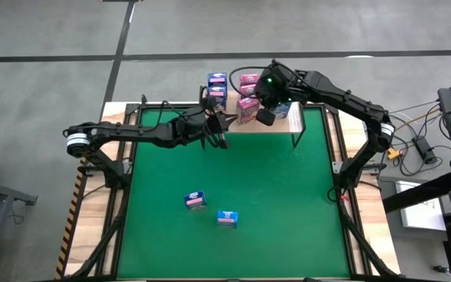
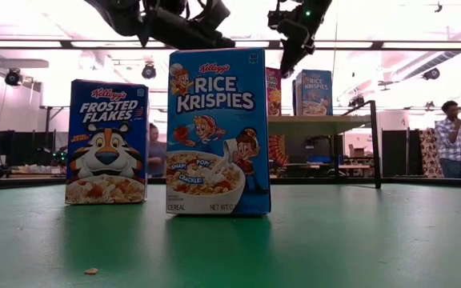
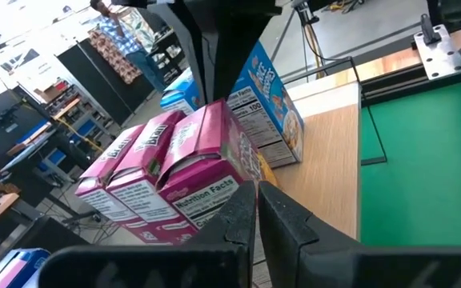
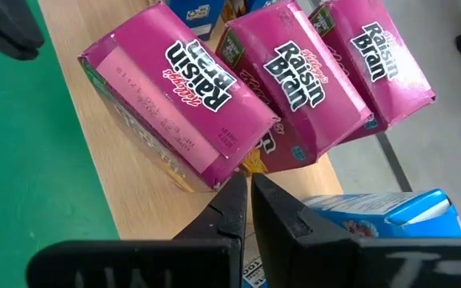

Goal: Stack cereal on shelf
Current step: Adjust the pink cereal box on the shelf

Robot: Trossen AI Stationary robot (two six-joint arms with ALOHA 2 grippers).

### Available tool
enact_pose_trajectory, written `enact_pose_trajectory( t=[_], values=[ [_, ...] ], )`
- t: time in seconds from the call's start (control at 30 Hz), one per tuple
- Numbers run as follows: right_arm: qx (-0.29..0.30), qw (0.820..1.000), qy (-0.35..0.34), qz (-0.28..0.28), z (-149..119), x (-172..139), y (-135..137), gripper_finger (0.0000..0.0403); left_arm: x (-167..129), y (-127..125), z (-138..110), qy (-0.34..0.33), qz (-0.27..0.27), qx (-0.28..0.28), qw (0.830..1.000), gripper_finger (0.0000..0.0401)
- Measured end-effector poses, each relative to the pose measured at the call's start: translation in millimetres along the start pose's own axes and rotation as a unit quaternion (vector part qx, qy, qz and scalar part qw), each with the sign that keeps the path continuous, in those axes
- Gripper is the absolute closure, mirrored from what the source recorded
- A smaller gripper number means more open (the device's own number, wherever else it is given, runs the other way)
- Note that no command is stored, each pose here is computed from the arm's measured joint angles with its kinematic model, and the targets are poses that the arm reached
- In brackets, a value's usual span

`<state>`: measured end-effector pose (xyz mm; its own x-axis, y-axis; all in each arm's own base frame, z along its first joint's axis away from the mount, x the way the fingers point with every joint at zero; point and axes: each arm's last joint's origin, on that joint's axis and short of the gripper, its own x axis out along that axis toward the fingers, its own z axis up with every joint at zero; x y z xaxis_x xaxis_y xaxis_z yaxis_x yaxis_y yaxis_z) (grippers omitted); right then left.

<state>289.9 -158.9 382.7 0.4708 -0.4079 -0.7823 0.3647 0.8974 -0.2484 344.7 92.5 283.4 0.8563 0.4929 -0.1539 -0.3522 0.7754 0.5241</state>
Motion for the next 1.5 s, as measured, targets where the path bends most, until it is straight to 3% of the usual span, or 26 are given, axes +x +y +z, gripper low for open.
enact_pose_trajectory(
  t=[0.53,0.77,1.17,1.5],
  values=[
    [-0.002,1.000,0.016,0.010,-3,-1,1,0.0390,2,7,-5,0.009,0.009,-0.003,1.000,0.0401],
    [0.000,1.000,0.022,-0.017,-4,-1,0,0.0390,3,12,-7,0.013,0.016,-0.019,1.000,0.0401],
    [-0.007,1.000,0.016,-0.019,-2,-1,-1,0.0390,18,4,-17,0.003,0.024,-0.006,1.000,0.0401],
    [-0.019,0.999,0.007,0.033,-2,-1,4,0.0390,18,4,-17,0.005,0.024,-0.006,1.000,0.0401]
  ],
)
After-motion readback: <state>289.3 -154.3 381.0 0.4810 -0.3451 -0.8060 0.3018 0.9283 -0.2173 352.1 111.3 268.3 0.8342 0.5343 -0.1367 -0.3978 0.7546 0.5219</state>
